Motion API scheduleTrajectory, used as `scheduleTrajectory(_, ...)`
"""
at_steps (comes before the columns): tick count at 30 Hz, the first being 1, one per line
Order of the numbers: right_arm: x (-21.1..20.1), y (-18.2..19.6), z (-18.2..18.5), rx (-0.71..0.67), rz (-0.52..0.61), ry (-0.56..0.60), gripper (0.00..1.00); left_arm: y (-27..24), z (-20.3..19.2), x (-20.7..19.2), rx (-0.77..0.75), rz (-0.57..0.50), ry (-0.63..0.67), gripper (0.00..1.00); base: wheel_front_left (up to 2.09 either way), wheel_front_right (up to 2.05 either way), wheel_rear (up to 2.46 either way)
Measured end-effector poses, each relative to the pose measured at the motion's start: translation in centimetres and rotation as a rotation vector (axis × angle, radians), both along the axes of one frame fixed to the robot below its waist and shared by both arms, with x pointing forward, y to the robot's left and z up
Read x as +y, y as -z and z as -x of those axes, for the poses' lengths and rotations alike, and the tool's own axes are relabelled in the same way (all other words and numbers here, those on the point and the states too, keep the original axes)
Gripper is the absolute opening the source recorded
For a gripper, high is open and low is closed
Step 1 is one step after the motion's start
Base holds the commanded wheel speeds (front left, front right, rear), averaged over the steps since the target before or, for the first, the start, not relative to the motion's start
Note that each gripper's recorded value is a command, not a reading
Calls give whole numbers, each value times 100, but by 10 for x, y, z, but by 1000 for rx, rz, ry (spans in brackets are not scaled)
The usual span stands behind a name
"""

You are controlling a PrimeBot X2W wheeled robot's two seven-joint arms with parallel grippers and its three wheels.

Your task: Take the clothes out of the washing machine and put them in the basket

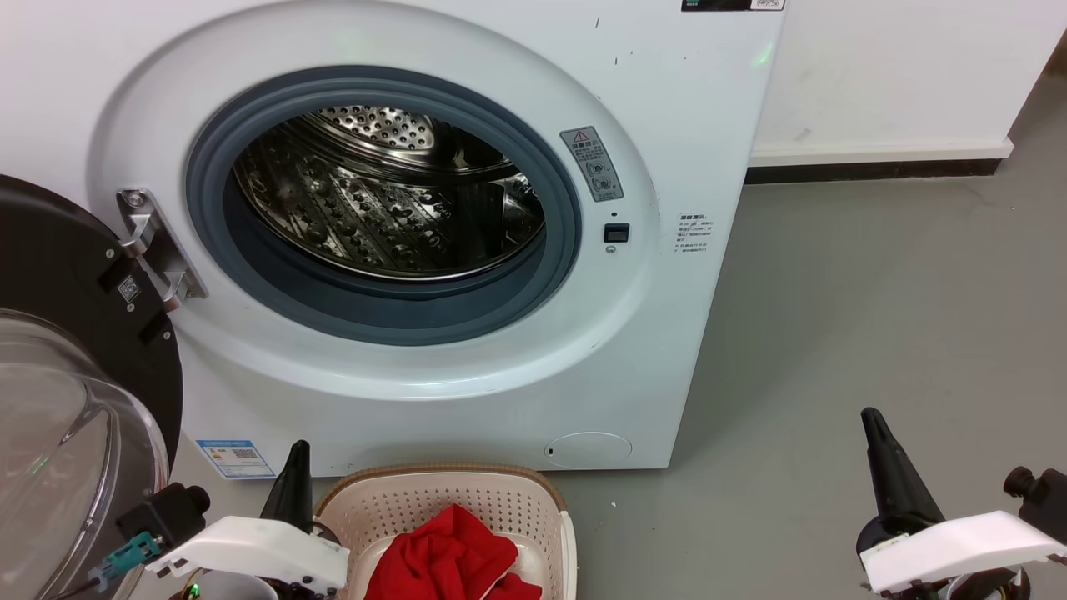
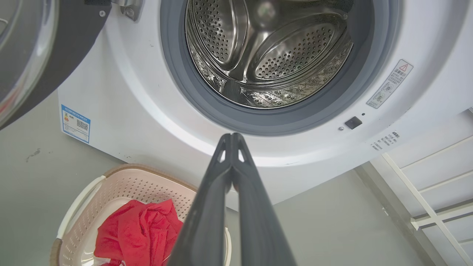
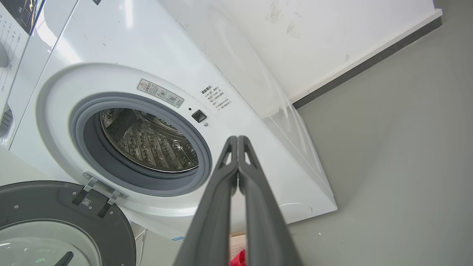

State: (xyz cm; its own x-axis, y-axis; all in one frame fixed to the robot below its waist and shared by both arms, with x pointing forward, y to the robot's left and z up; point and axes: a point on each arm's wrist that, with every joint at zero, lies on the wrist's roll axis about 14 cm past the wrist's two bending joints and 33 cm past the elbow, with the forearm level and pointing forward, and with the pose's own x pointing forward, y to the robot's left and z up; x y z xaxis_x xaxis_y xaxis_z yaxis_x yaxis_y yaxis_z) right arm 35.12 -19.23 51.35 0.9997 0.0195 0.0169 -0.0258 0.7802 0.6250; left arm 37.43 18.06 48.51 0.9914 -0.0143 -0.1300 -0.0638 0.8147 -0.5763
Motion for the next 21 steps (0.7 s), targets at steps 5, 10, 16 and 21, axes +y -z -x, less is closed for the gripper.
scheduleTrajectory(5, -1, 2, -2, 8, -72, 1, 0, 0, -1, 0, 3, 75, -5, 0, 0, 0, 0)
scheduleTrajectory(10, -1, 2, -5, 12, -126, 2, 0, -1, -2, 1, 1, 134, -11, 0, 0, 0, 0)
scheduleTrajectory(16, -2, 4, -7, 19, -204, 4, 0, 0, -3, 2, 4, 216, -20, 0, 0, 0, 0)
scheduleTrajectory(21, -3, 4, -11, 21, -287, 6, 0, -3, -5, 4, -6, 307, -25, 0, 0, 0, 0)
